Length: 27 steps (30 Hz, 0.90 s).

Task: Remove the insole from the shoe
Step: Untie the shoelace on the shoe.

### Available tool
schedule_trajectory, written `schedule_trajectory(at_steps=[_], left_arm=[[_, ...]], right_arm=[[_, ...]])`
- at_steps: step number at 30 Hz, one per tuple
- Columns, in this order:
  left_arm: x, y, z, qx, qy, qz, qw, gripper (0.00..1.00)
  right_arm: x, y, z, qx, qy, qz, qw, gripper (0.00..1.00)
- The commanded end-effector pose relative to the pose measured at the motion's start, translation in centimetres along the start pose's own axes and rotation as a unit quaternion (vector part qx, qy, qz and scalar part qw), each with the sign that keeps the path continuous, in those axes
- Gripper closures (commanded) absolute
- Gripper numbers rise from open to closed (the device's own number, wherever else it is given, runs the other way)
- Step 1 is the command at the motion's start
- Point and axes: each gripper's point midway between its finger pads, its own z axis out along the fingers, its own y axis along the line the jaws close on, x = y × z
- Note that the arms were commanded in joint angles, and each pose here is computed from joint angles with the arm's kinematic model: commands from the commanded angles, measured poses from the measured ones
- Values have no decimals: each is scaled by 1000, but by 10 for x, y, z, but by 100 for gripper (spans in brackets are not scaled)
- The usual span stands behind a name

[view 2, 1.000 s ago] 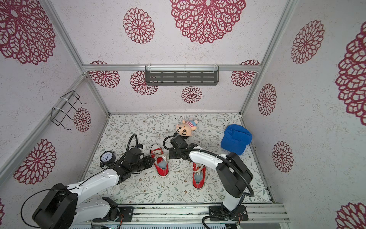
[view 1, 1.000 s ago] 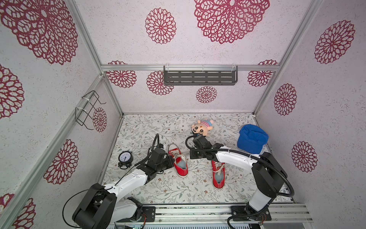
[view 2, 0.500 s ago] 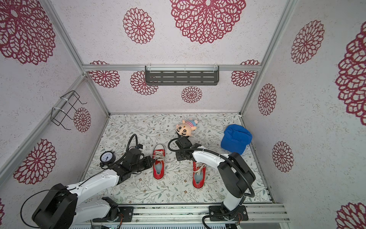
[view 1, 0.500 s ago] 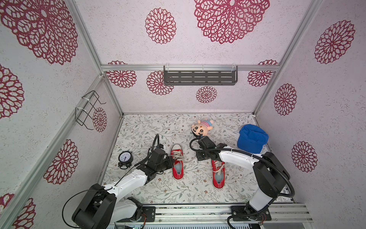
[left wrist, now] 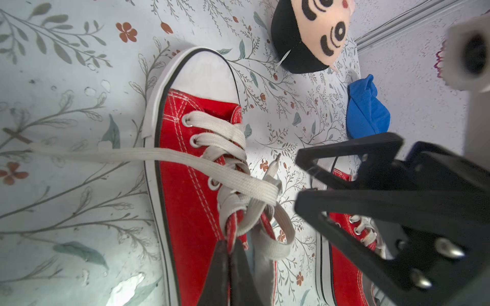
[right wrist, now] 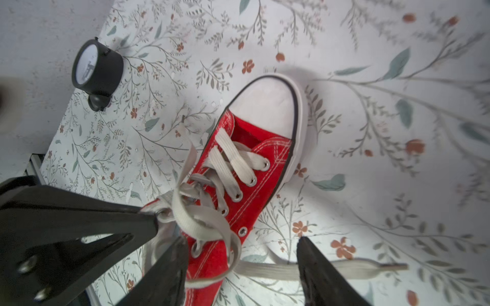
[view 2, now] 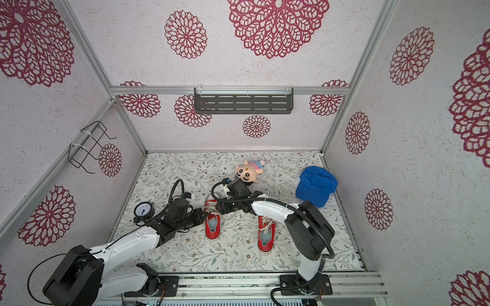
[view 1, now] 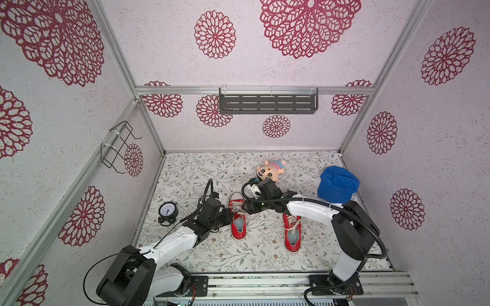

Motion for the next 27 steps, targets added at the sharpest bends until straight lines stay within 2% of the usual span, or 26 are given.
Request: schedule_trajectory(at_steps=[1,10,16,23,27], left_arm=[[-12,-13,-4,28,-25,5,999,100],[-13,-13,-3,26,-25,6,999,100],[-13,-13,-3,24,-25,7,999,100],[-14,-12,-3,17,-24,12,999,100],[-14,-10,-4,13,-25,11,1000,100]], right_arm=[[-21,1,-1,2,-18,35,999,33],[17,-6,6,7,49,41,998,33],[44,-14,7,33,95,31,994,33],[38,-47,19,131,106,12,986,35],[42,-72,18,202,135,-13,970,35]])
